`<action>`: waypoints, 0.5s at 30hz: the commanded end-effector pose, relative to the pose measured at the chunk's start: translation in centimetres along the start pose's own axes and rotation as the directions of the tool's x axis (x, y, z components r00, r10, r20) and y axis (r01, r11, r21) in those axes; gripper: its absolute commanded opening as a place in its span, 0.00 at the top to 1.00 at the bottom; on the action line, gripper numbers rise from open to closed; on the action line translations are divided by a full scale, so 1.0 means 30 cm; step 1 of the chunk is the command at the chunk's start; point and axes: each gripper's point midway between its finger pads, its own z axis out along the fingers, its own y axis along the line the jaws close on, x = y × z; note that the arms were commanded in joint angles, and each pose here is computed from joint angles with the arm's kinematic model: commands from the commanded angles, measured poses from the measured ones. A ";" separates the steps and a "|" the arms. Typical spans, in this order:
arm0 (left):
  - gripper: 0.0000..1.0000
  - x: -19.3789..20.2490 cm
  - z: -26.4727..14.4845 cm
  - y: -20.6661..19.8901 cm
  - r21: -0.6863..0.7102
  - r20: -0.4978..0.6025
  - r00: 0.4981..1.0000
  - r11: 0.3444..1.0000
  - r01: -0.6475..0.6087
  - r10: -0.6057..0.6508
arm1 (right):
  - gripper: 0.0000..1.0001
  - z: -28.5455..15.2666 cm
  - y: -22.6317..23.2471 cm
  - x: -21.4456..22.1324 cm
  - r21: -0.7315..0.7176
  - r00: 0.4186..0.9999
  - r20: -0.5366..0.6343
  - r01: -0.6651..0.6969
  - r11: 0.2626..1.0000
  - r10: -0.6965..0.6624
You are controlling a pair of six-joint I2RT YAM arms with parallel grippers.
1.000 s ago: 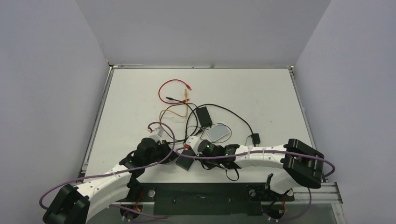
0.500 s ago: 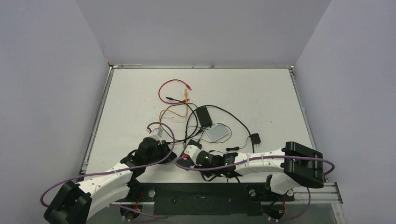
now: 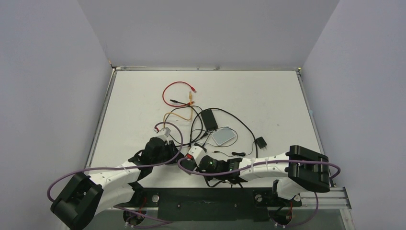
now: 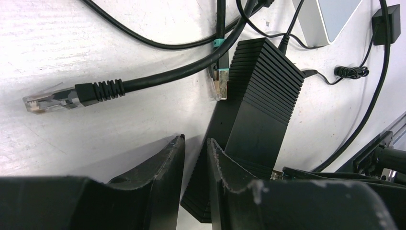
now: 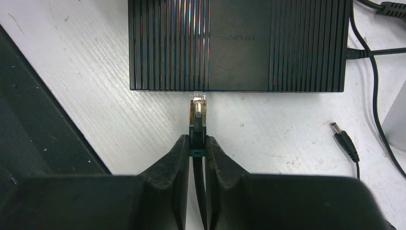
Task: Insert the plug into the switch port
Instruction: Adjust the switch port at the center of the board.
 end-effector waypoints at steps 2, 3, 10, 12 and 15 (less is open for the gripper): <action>0.76 -0.038 0.010 -0.061 0.065 0.016 0.999 0.997 -0.033 0.032 | 1.00 0.022 0.022 -0.040 0.008 0.998 0.053 -0.028 1.000 0.027; 0.76 -0.037 0.010 -0.061 0.065 0.015 0.999 0.997 -0.033 0.032 | 1.00 0.024 0.024 -0.039 0.007 0.998 0.052 -0.026 1.000 0.025; 0.76 -0.036 0.006 -0.059 0.065 0.015 0.999 0.997 -0.034 0.033 | 1.00 0.028 0.044 -0.037 0.002 0.999 0.044 -0.016 1.000 0.016; 0.76 -0.035 0.006 -0.058 0.062 0.014 0.999 0.997 -0.033 0.032 | 1.00 0.028 0.049 -0.040 0.002 0.999 0.047 -0.018 1.000 0.018; 0.76 -0.037 0.007 -0.057 0.060 0.015 0.999 0.998 -0.035 0.034 | 1.00 0.027 0.054 -0.036 0.002 0.999 0.044 -0.018 1.000 0.017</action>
